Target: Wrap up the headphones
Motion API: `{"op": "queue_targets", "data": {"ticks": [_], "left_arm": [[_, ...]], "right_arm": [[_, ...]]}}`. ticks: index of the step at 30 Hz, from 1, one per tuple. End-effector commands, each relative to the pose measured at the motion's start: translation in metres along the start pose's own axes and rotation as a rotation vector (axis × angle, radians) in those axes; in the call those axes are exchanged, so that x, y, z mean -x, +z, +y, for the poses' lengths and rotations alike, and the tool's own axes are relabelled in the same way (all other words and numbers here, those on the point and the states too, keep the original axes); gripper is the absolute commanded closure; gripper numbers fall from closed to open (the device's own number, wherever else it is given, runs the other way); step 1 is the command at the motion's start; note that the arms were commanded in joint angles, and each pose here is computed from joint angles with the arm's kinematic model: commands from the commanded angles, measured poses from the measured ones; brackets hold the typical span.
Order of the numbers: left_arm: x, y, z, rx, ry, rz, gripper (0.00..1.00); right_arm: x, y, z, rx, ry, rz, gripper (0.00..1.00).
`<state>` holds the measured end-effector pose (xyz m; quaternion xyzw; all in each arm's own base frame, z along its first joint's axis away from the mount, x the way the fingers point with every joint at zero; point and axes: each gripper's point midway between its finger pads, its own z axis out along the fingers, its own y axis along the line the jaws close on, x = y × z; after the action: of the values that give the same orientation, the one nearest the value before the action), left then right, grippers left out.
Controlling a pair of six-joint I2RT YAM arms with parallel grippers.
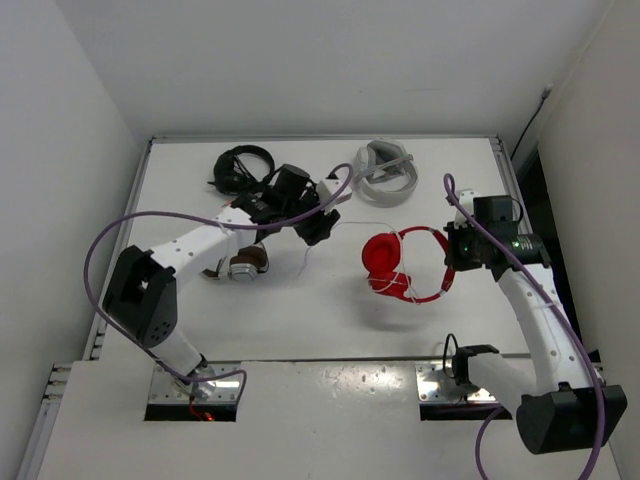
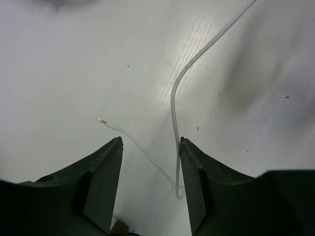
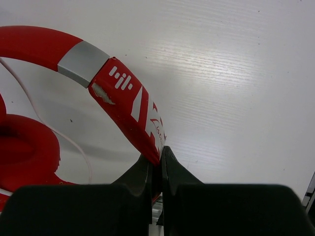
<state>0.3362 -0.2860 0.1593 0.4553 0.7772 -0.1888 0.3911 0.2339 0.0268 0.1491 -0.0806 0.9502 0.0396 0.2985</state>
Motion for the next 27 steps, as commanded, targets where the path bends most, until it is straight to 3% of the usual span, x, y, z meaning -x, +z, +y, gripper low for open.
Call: {"op": "queue_targets", "data": {"ticks": [1, 6, 9, 12, 16, 23, 27], "left_arm": [[0.002, 0.003, 0.029, 0.073, 0.010, 0.022, 0.44], [-0.015, 0.015, 0.016, -0.088, -0.019, 0.074, 0.41], [-0.007, 0.007, 0.029, -0.080, -0.001, -0.003, 0.39], [0.012, -0.012, 0.041, -0.177, 0.024, -0.121, 0.36], [0.012, -0.029, 0.036, -0.334, 0.111, -0.108, 0.35], [-0.006, -0.028, 0.083, -0.118, 0.428, -0.036, 0.35], [-0.020, -0.024, 0.100, -0.003, 0.464, 0.013, 0.41]], "right_arm": [[0.031, -0.009, 0.006, 0.019, 0.026, -0.107, 1.00], [0.031, -0.009, 0.002, 0.004, 0.034, -0.107, 1.00], [0.029, -0.010, 0.003, 0.018, 0.032, -0.100, 1.00], [0.029, -0.010, -0.001, 0.016, 0.035, -0.101, 1.00], [0.028, -0.008, -0.005, 0.013, 0.042, -0.094, 1.00], [0.024, -0.012, -0.025, -0.046, 0.084, -0.073, 1.00], [0.026, -0.015, -0.032, -0.057, 0.099, -0.084, 1.00]]}}
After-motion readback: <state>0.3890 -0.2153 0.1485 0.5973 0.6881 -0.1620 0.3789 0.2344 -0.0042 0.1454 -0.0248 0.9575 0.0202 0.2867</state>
